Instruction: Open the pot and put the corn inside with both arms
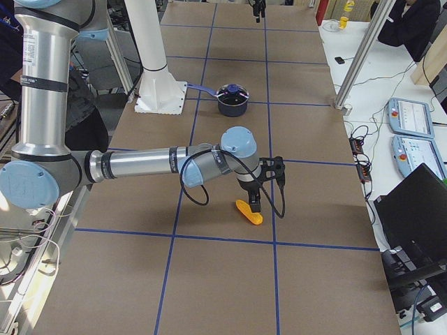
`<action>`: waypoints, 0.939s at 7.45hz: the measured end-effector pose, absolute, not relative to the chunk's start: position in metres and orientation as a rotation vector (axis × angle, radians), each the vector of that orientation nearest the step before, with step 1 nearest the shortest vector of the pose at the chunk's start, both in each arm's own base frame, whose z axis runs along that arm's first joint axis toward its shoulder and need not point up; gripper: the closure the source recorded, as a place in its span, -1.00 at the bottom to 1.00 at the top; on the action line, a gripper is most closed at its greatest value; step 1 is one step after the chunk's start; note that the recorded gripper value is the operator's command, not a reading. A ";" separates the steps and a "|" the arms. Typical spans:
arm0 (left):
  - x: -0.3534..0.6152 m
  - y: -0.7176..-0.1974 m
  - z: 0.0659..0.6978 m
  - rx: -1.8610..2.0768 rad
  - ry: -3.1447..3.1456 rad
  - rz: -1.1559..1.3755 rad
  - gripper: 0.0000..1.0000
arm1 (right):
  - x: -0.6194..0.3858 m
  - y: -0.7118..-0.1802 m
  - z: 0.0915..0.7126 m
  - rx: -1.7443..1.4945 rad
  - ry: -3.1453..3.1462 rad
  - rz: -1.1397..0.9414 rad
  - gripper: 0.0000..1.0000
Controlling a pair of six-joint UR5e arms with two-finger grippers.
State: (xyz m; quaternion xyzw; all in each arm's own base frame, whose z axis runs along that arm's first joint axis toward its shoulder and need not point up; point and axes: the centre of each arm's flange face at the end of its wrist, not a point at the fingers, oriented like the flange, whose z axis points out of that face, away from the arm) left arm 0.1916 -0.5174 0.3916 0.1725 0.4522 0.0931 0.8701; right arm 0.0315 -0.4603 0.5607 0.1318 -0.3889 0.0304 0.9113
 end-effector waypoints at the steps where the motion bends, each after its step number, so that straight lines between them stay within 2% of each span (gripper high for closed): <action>1: 0.246 -0.522 0.344 0.278 0.951 0.122 -0.99 | 0.029 -0.461 0.561 0.270 -0.796 0.064 -1.00; 2: 0.299 -0.516 0.293 0.211 0.947 0.057 -0.99 | 0.028 -0.461 0.562 0.268 -0.793 0.065 -1.00; 4: 0.407 -0.466 0.205 0.127 0.950 -0.021 -1.00 | 0.028 -0.461 0.564 0.265 -0.792 0.066 -1.00; 6: 0.487 -0.407 0.138 0.110 0.958 -0.048 -1.00 | 0.027 -0.461 0.565 0.263 -0.791 0.067 -1.00; 7: 0.511 -0.395 0.113 0.109 0.949 -0.046 -1.00 | 0.028 -0.460 0.566 0.262 -0.791 0.067 -1.00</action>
